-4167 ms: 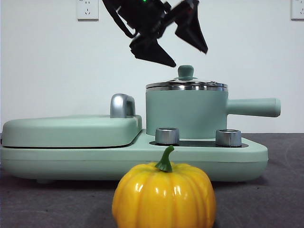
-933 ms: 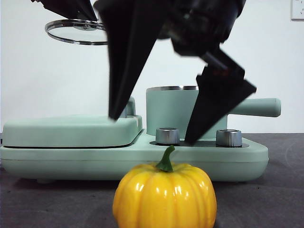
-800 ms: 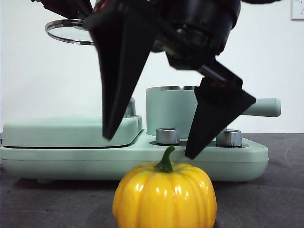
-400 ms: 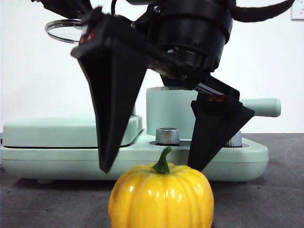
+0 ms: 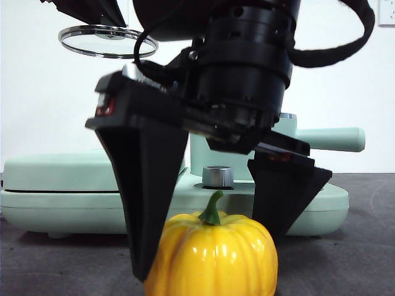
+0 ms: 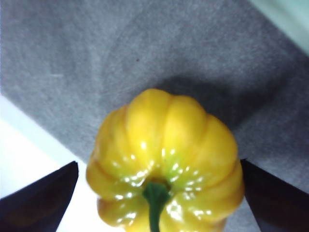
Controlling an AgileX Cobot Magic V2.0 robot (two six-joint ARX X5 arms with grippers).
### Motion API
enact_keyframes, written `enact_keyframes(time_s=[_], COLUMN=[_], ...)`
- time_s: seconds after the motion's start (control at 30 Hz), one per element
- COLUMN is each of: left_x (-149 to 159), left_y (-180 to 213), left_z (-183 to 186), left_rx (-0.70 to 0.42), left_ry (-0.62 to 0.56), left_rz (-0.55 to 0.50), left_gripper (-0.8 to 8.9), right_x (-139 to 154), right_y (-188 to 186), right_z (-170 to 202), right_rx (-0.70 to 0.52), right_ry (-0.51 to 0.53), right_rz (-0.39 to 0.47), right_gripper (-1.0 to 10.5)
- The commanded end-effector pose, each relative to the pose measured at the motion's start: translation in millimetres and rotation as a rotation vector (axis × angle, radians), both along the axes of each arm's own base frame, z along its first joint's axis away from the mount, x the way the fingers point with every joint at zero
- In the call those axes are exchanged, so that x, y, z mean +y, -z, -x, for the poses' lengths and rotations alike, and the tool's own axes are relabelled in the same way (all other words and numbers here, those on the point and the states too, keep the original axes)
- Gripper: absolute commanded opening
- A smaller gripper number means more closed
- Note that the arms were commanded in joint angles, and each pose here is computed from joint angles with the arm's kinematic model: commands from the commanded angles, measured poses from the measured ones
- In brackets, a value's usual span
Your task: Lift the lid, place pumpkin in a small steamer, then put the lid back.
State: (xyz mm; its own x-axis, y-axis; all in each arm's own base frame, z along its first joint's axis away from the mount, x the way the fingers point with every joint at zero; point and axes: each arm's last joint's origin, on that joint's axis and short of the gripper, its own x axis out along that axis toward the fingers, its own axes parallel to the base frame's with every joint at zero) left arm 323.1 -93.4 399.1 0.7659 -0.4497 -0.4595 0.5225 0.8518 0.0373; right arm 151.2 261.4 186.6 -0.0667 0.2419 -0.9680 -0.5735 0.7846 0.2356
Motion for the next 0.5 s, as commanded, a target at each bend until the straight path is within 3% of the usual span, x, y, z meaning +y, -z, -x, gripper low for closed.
enact_keyframes(time_s=[0.03,0.13,0.3,0.5], left_x=[0.0,0.0,0.0,0.0], left_y=[-14.6,-14.6,-14.6,-14.5], left_z=[1.4,1.4,1.4,1.5], left_rx=[-0.065,-0.064,-0.064,-0.064], left_ry=[0.007,0.006,0.006,0.006], left_rz=[0.017,0.017,0.017,0.017], left_gripper=[0.81,0.81,0.81,0.81], right_x=[8.0,9.3,10.6,11.1], right_y=[5.0,9.9,9.5,5.2], right_z=[0.9,0.2,-0.5,-0.9], right_rx=[0.009,0.017,0.011,0.034], right_ry=[-0.004,-0.004,-0.002,-0.005], right_rz=[0.012,0.025,0.013,0.008], right_gripper=[5.4,5.3,3.6,3.5])
